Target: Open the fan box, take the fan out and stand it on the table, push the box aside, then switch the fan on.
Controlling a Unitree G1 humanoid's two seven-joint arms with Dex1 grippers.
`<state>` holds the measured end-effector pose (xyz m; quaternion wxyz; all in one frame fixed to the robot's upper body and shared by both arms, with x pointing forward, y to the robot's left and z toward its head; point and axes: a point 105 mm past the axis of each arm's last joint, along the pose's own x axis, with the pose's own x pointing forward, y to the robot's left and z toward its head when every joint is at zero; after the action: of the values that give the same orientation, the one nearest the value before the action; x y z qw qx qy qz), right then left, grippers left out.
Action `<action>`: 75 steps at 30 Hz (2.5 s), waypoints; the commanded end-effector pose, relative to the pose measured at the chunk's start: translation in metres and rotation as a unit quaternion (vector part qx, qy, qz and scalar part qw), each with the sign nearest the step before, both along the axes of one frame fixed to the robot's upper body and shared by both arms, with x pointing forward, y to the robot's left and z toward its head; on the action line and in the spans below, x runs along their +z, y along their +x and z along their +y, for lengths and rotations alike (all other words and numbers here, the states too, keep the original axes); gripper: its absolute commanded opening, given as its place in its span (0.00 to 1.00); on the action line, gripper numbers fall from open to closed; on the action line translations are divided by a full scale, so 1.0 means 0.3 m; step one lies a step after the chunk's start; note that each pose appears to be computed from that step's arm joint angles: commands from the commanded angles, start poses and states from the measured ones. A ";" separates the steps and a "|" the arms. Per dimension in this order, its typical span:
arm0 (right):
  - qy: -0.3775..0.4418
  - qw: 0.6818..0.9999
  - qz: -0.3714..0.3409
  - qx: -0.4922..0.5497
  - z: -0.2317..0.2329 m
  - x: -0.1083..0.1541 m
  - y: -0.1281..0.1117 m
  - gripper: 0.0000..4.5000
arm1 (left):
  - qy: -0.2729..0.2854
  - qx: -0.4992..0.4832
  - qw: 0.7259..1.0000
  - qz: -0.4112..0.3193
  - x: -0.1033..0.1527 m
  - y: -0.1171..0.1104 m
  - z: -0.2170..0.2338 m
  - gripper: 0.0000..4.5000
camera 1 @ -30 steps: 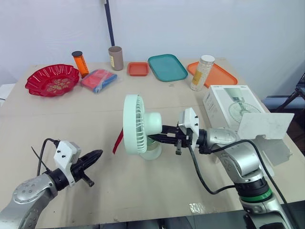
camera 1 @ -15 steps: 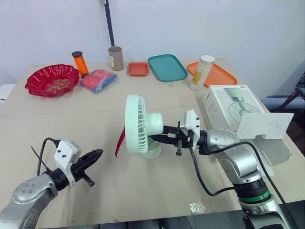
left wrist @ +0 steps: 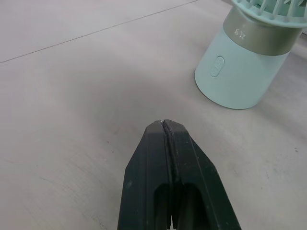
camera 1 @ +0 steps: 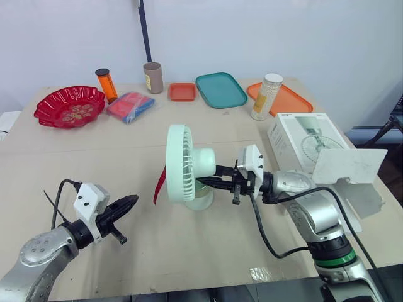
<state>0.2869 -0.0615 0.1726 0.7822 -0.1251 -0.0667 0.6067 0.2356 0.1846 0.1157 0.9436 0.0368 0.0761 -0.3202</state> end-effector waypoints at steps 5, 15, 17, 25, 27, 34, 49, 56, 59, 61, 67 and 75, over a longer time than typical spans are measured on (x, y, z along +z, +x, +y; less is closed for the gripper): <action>-0.001 1.000 -0.015 -0.006 -0.012 0.010 0.004 0.34 | 0.006 -0.002 1.000 -0.022 0.026 0.004 -0.008 0.00; -0.002 1.000 -0.021 -0.011 -0.015 0.012 0.009 0.97 | 0.005 -0.004 1.000 -0.026 0.022 0.013 -0.018 0.00; -0.002 1.000 -0.022 -0.011 -0.016 0.012 0.009 0.97 | 0.004 -0.004 1.000 -0.026 0.021 0.014 -0.019 0.00; -0.012 1.000 -0.020 -0.013 -0.034 0.005 0.005 0.97 | 0.004 -0.006 1.000 -0.028 0.020 0.015 -0.021 0.00; -0.017 1.000 -0.020 -0.016 -0.044 0.002 0.005 0.97 | 0.005 -0.006 1.000 -0.028 0.019 0.013 -0.018 0.00; -0.037 0.998 -0.016 -0.047 -0.115 0.002 -0.011 0.97 | 0.012 -0.010 0.999 -0.030 0.026 0.000 -0.003 0.00; -0.076 0.989 0.013 -0.126 -0.261 0.031 -0.141 1.00 | 0.058 -0.048 0.997 -0.036 0.084 -0.055 0.079 0.78; -0.089 0.981 0.025 -0.171 -0.310 0.004 -0.203 1.00 | 0.076 -0.100 0.992 -0.001 0.061 -0.152 0.072 1.00; -0.088 0.977 0.026 -0.194 -0.335 -0.002 -0.211 1.00 | 0.081 -0.112 0.990 0.001 0.056 -0.170 0.066 1.00; -0.090 0.975 0.021 -0.203 -0.349 0.000 -0.218 1.00 | 0.085 -0.116 0.990 -0.002 0.057 -0.176 0.065 1.00; -0.110 0.971 -0.016 -0.212 -0.383 -0.007 -0.236 1.00 | 0.109 -0.127 0.985 -0.044 0.071 -0.180 0.064 1.00; -0.110 0.968 -0.024 -0.223 -0.424 0.001 -0.244 1.00 | 0.109 -0.119 0.984 -0.080 0.077 -0.189 0.079 1.00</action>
<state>0.2159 -0.1849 0.1640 0.8784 -0.2251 0.0309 0.4205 0.1792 0.2049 0.1307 0.8906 0.1580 0.0517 -0.4233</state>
